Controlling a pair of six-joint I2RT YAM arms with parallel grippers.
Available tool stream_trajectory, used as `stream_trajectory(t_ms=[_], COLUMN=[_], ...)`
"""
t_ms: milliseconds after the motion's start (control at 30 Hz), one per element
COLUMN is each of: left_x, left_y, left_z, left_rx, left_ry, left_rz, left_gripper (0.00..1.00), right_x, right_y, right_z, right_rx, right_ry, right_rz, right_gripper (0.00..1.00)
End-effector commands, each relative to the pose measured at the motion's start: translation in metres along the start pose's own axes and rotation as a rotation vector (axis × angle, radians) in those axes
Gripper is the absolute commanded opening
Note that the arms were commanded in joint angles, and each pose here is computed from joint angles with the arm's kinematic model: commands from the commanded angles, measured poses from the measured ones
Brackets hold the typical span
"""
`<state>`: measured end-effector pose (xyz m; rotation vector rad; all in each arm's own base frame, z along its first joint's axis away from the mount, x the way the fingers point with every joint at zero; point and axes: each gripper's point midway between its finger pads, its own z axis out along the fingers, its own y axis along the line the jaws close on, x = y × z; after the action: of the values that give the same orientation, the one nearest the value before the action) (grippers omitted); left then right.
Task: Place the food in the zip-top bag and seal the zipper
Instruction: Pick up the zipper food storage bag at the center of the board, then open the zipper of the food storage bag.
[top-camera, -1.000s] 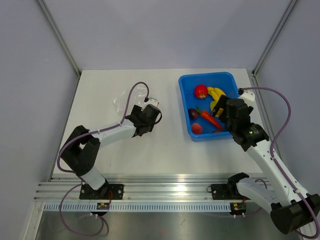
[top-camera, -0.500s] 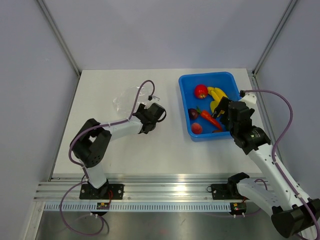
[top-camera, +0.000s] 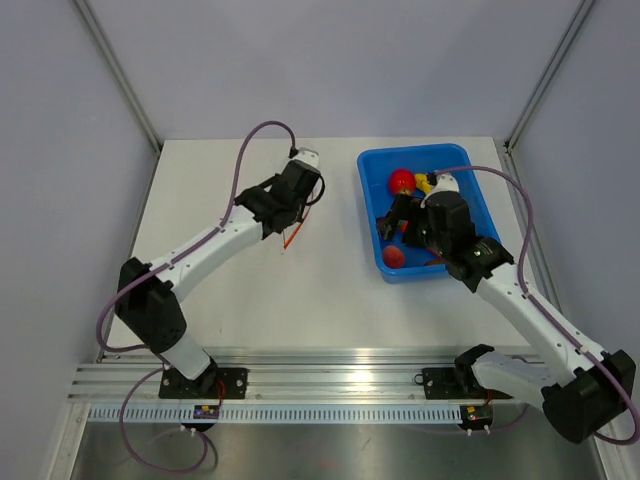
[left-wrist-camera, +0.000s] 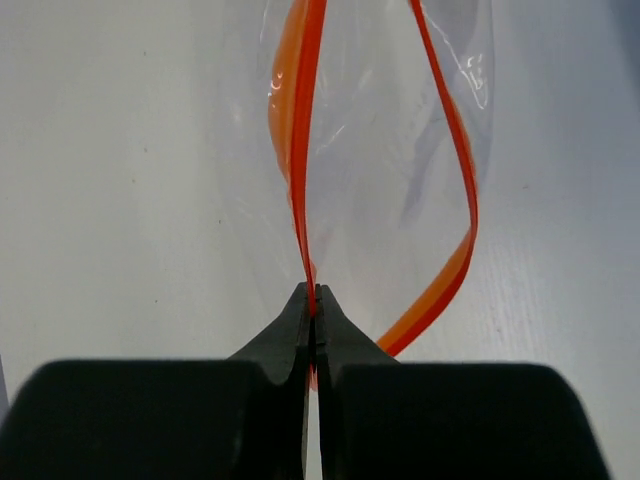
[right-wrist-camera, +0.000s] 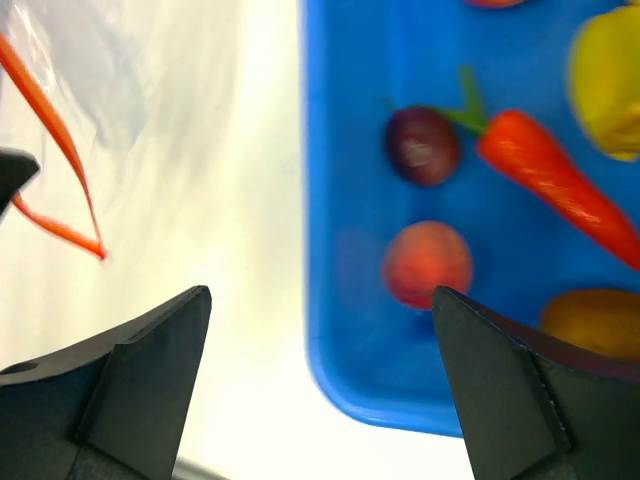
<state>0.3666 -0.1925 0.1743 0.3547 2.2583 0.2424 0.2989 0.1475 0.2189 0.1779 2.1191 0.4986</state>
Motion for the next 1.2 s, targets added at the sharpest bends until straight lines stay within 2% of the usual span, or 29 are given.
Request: stream_trajectory(t_ms=[0, 100, 333, 600, 700, 733, 800, 833, 900, 933, 967, 1000, 1167], left_x=[-0.030, -0.033, -0.036, -0.039, -0.041, -0.042, -0.043, -0.043, -0.041, -0.041, -0.039, -0.036, -0.034], left_y=[-0.003, -0.011, -0.024, -0.036, -0.039, -0.040, -0.040, -0.039, -0.035, -0.031, -0.030, -0.023, 0.020], left_z=[-0.048, -0.057, -0.063, -0.071, -0.074, -0.076, -0.081, -0.082, -0.086, -0.086, -0.088, -0.093, -0.113], left_rx=[0.162, 0.223, 0.310, 0.386, 0.409, 0.419, 0.430, 0.431, 0.436, 0.433, 0.438, 0.432, 0.326], left_ry=[-0.011, 0.007, 0.026, 0.028, 0.027, 0.026, 0.022, 0.022, 0.031, 0.034, 0.040, 0.045, 0.044], left_rz=[-0.086, -0.120, -0.177, -0.209, -0.221, -0.229, -0.236, -0.241, -0.243, -0.249, -0.247, -0.240, -0.192], left_gripper=[0.00, 0.00, 0.00, 0.00, 0.00, 0.00, 0.00, 0.00, 0.00, 0.00, 0.00, 0.00, 0.00], right_x=[-0.030, -0.023, -0.016, 0.002, 0.007, 0.017, 0.019, 0.023, 0.024, 0.022, 0.021, 0.015, 0.000], right_y=[0.077, 0.109, 0.150, 0.174, 0.173, 0.167, 0.160, 0.157, 0.149, 0.147, 0.145, 0.144, 0.147], right_z=[-0.005, 0.003, 0.003, 0.023, 0.043, 0.054, 0.064, 0.068, 0.073, 0.071, 0.071, 0.070, 0.060], right_rx=[-0.215, -0.265, -0.357, -0.343, -0.269, -0.223, -0.168, -0.151, -0.118, -0.110, -0.101, -0.092, -0.093], right_ry=[-0.050, -0.011, 0.005, 0.060, 0.065, 0.090, 0.084, 0.093, 0.075, 0.066, 0.057, 0.041, 0.033], right_rz=[-0.012, -0.030, -0.020, -0.021, 0.006, -0.002, 0.015, 0.014, 0.013, 0.009, 0.003, -0.014, -0.097], right_gripper=[0.99, 1.00, 0.99, 0.99, 0.94, 0.85, 0.75, 0.65, 0.41, 0.20, 0.04, 0.00, 0.00])
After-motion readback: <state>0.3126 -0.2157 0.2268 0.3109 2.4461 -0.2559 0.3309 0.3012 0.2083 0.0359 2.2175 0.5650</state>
